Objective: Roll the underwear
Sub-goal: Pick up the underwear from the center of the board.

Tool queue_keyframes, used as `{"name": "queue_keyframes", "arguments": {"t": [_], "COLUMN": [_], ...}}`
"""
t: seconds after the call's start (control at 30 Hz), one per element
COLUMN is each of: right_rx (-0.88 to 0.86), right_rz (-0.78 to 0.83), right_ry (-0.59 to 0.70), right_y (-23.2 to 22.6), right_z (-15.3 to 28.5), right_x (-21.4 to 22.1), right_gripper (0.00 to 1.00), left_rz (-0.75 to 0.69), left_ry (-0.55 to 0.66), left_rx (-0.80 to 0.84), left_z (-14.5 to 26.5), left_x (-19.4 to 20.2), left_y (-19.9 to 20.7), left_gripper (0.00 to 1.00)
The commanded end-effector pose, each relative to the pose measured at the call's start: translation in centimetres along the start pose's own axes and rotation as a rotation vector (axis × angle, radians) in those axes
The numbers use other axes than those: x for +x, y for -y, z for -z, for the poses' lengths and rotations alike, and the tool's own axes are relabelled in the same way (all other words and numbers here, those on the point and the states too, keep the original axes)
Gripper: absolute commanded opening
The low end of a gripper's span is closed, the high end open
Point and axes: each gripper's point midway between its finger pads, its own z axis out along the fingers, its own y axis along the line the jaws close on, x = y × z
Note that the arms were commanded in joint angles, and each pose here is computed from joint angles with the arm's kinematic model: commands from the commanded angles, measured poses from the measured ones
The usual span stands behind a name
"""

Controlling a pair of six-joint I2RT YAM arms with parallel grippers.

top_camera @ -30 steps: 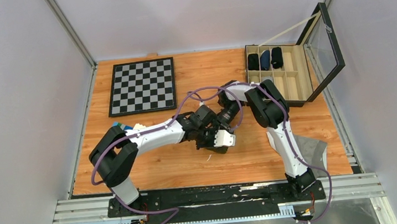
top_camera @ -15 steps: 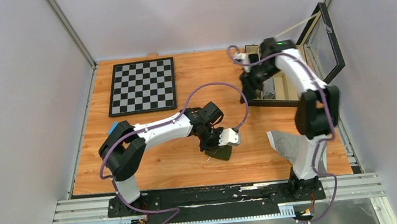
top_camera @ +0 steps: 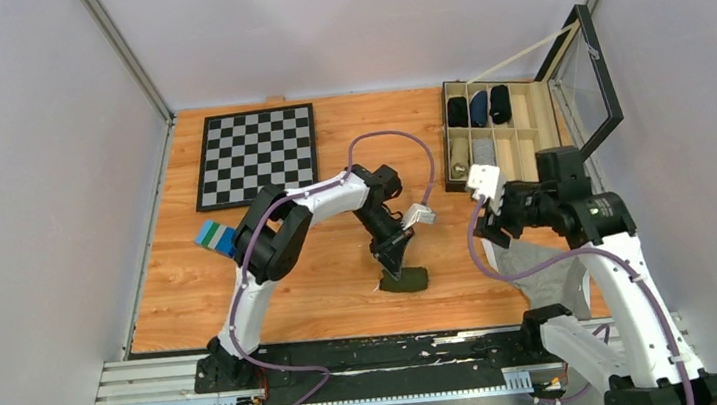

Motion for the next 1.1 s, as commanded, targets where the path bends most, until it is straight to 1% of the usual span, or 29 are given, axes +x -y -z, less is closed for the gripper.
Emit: {"name": "queue_keyframes", "arguments": {"t": [0.0, 0.1, 0.2, 0.27, 0.33, 0.4, 0.43, 0.5, 0.6, 0.77, 0.93, 1.0, 1.07], "right_rx": [-0.170, -0.330, -0.466, -0.500, -0.515, -0.512, -0.504, -0.501, -0.488, -0.462, -0.381, -0.353, -0.335], "right_rz": [0.094, 0.197, 0.377, 0.518, 0.634, 0.710, 0.734, 0.753, 0.730, 0.685, 0.677, 0.671, 0.673], "right_ry": [-0.019, -0.084, -0.158, -0.208, -0.226, -0.229, -0.228, -0.219, -0.234, -0.255, -0.278, -0.291, -0.305], "right_y": [-2.8, -5.7, -8.5, -9.5, -10.4, -11.1, -11.4, -12.3, -13.5, -14.3, -13.7, -13.6, -13.9], "right_z": [-3.3, -6.2, -9.0, -10.7, -12.3, -13.8, -14.4, -15.3, -16.2, -17.0, -18.3, -18.9, -19.5], "right_x": [1.2, 1.8, 2.3, 2.4, 2.1, 1.7, 1.6, 1.8, 3.0, 5.1, 6.4, 6.7, 7.5], "right_gripper": [0.57, 0.54, 0.51, 0.50, 0.49, 0.51, 0.54, 0.57, 0.60, 0.59, 0.60, 0.60, 0.60], "left_rz": [0.183, 0.201, 0.220, 0.236, 0.257, 0.273, 0.281, 0.296, 0.310, 0.325, 0.326, 0.331, 0.334], "left_ry": [-0.063, -0.059, -0.053, -0.055, -0.062, -0.067, -0.067, -0.066, -0.067, -0.068, -0.065, -0.065, -0.068], "left_rx": [0.085, 0.105, 0.124, 0.143, 0.158, 0.165, 0.160, 0.164, 0.163, 0.188, 0.196, 0.197, 0.196], "left_z": [-1.7, -1.8, -2.1, -2.2, -2.2, -2.2, -2.1, -1.9, -1.7, -1.6, -1.6, -1.6, -1.6], "left_x": [2.2, 2.0, 1.8, 1.9, 2.1, 2.3, 2.2, 2.3, 2.4, 2.5, 2.4, 2.4, 2.5], "left_y": [-1.1, -1.3, -1.5, -1.5, -1.7, -2.1, -2.5, -3.0, -3.4, -3.5, -3.4, -3.4, -3.4], "left_gripper": [0.00, 0.00, 0.00, 0.00, 0.01, 0.01, 0.01, 0.01, 0.02, 0.02, 0.03, 0.05, 0.09]}}
